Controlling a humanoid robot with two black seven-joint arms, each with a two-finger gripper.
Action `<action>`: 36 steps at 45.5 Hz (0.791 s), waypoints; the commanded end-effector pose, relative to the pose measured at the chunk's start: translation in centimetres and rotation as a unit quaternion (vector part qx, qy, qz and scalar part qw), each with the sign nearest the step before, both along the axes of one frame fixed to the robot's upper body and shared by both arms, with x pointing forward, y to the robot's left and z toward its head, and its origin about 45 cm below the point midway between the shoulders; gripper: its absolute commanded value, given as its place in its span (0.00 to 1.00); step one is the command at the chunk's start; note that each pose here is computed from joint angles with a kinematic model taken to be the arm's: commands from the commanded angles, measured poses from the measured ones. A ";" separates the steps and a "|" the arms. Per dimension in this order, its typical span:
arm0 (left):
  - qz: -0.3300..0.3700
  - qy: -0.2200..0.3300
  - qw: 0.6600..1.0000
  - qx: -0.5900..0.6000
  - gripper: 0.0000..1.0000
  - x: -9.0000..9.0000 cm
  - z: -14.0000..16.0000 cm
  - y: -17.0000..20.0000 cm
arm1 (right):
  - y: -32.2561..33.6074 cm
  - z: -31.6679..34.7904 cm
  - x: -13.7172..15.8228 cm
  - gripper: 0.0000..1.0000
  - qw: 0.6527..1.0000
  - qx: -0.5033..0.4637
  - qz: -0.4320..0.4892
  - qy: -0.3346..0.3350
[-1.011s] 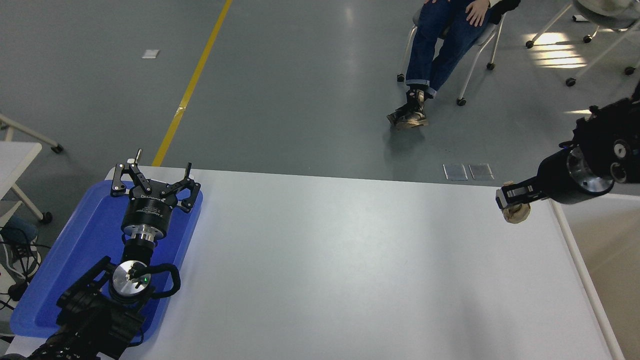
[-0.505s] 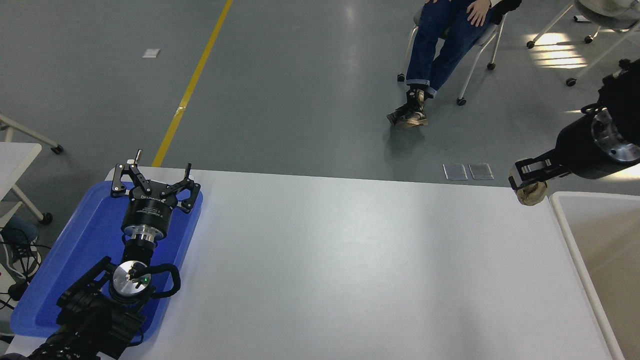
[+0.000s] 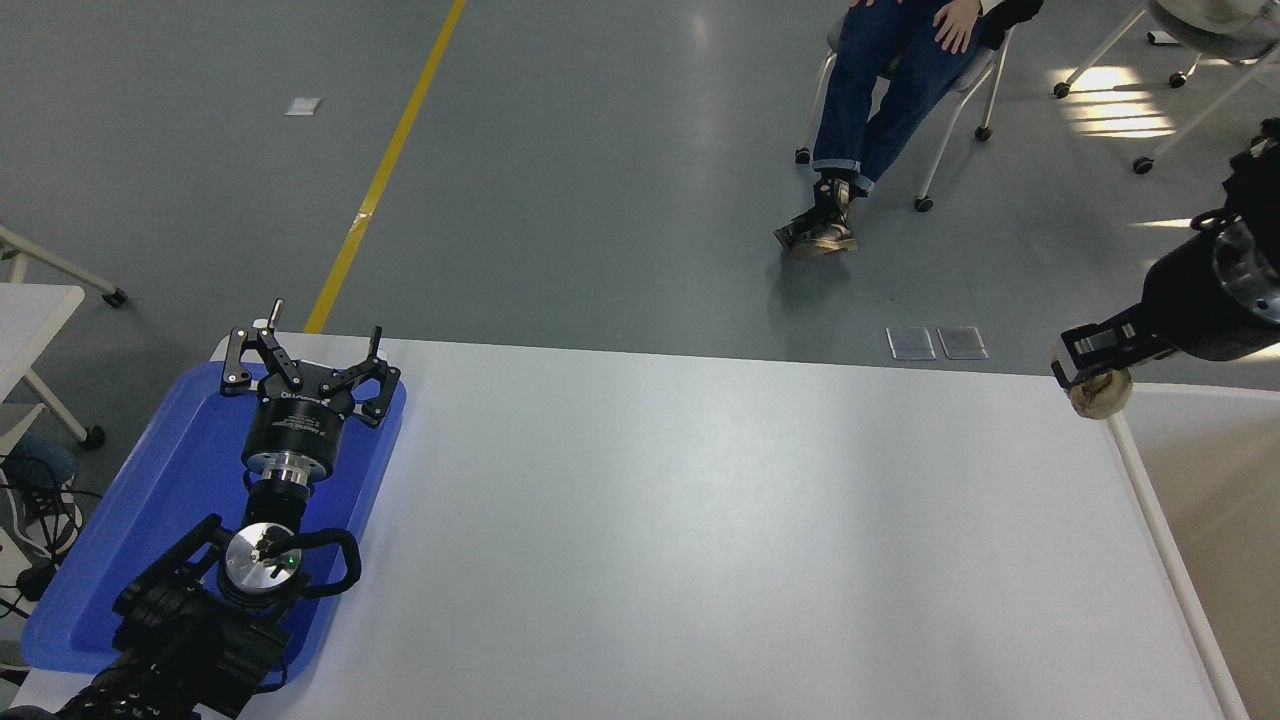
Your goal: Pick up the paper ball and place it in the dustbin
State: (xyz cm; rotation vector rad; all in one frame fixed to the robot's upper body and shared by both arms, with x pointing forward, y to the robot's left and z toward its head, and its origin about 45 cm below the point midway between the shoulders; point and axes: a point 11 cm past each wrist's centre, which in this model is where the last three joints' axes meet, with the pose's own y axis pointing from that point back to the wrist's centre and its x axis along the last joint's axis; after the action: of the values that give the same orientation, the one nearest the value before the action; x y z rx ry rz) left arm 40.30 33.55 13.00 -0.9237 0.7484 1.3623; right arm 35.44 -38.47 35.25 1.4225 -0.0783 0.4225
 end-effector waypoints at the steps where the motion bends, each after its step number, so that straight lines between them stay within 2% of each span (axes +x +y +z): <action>1: 0.000 0.000 1.000 0.000 1.00 0.0 0.0 0.0 | -9.3 -1.1 0.0 0.00 0.997 -0.062 -0.054 -0.004; 12: 0.000 0.000 1.000 0.000 1.00 0.0 0.0 0.0 | -17.9 -3.6 -1.7 0.00 0.988 -0.101 -0.116 -0.020; 26: 0.000 -0.001 1.000 0.000 1.00 0.0 0.1 0.0 | -24.7 -8.3 -3.6 0.00 0.974 -0.134 -0.168 -0.074; 36: 0.000 0.000 1.000 0.000 1.00 0.0 0.0 0.0 | -26.6 -12.5 -5.3 0.00 0.969 -0.158 -0.162 -0.095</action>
State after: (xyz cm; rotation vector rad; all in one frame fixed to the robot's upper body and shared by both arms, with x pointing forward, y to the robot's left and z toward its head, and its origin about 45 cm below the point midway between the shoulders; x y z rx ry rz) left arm 40.31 33.53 13.01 -0.9243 0.7484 1.3617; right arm 33.01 -61.34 26.46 1.1227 -0.3483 0.2757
